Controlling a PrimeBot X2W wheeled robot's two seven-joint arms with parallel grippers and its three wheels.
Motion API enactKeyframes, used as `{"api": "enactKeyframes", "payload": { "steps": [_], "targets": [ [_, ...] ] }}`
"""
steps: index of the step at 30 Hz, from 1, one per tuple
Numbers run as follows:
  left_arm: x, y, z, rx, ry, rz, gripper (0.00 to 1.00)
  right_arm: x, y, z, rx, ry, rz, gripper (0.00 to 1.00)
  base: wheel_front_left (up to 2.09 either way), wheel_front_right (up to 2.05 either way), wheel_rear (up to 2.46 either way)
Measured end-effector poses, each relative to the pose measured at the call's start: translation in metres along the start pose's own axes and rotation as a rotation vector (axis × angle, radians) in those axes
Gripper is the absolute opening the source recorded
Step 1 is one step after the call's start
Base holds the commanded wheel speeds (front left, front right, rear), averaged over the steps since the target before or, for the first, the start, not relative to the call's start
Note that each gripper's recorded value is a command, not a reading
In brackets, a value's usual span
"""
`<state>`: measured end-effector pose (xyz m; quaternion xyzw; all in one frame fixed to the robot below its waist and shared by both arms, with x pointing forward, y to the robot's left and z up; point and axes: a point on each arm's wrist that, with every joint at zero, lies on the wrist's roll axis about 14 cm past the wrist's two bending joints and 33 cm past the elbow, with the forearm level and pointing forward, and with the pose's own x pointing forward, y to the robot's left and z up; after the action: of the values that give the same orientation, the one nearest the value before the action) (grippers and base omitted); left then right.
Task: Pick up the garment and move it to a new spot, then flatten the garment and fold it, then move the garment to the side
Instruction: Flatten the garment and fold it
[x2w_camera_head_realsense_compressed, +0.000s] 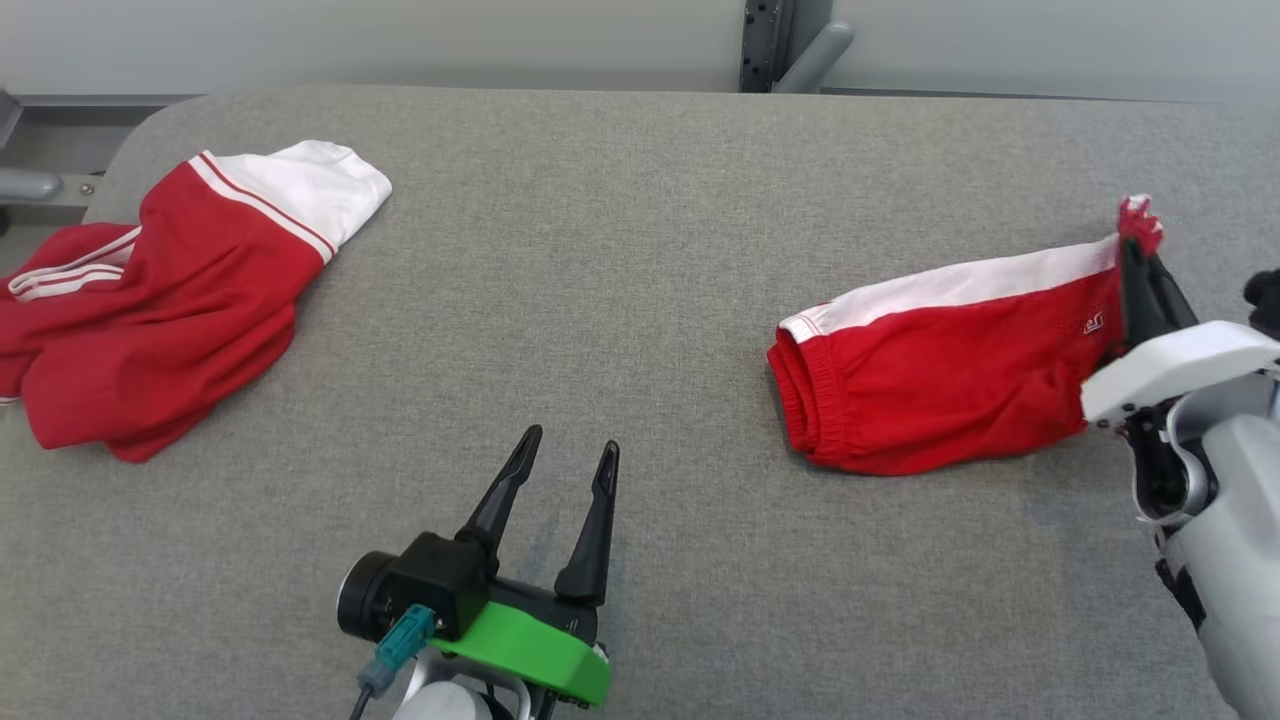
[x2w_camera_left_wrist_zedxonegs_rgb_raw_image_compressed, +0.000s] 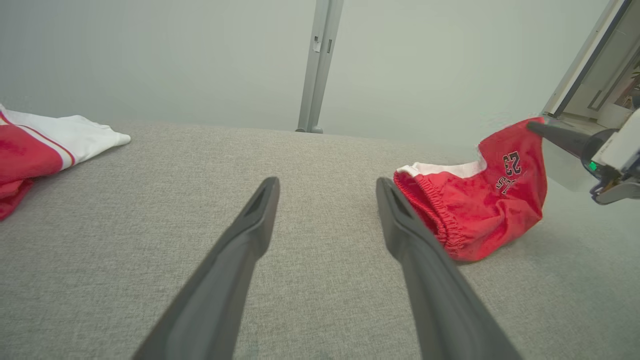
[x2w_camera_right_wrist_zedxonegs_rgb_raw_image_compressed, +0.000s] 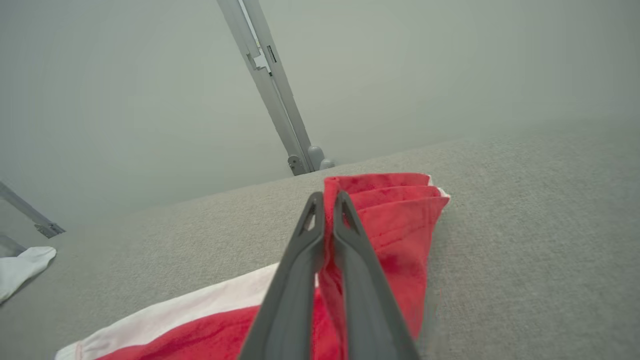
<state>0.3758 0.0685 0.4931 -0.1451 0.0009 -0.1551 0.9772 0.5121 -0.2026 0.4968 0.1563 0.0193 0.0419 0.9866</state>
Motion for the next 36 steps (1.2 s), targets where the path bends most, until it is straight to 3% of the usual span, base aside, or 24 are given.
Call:
{"api": "enactKeyframes", "payload": {
  "steps": [8,14,19,28,31,33,34,35,36],
  "targets": [
    [-0.007,0.004,0.004,0.007,-0.009,0.02,1.0,0.004,0.087,0.009,-0.034,-0.038,0.256,0.0,0.0,0.0,0.0],
    [-0.013,0.009,0.001,0.002,0.0,0.041,1.0,-0.025,0.147,-0.013,-0.048,0.004,0.459,0.0,0.0,0.0,0.0],
    [-0.013,0.011,-0.001,-0.007,0.004,0.048,1.0,-0.061,0.16,-0.061,-0.101,0.161,0.546,0.0,0.0,0.0,0.0],
    [-0.012,0.009,-0.002,-0.018,0.008,0.039,1.0,-0.092,0.152,-0.096,-0.097,0.31,0.543,0.0,0.0,0.0,0.0],
    [-0.011,0.008,-0.002,-0.018,0.008,0.036,1.0,-0.1,0.159,-0.101,-0.076,0.339,0.559,0.2,0.0,0.0,0.0],
    [-0.011,0.007,-0.002,-0.017,0.007,0.034,1.0,-0.11,0.164,-0.109,-0.069,0.388,0.577,0.48,0.0,0.0,0.0],
    [-0.01,0.007,-0.002,-0.016,0.006,0.033,1.0,-0.114,0.166,-0.11,-0.064,0.397,0.585,0.82,0.0,0.0,0.0],
    [-0.01,0.007,-0.001,-0.016,0.005,0.031,1.0,-0.117,0.168,-0.111,-0.059,0.405,0.593,1.0,0.0,0.0,0.0],
    [-0.01,0.006,-0.001,-0.016,0.004,0.03,1.0,-0.12,0.171,-0.11,-0.054,0.406,0.602,1.0,0.0,0.0,0.0]
  ]
}}
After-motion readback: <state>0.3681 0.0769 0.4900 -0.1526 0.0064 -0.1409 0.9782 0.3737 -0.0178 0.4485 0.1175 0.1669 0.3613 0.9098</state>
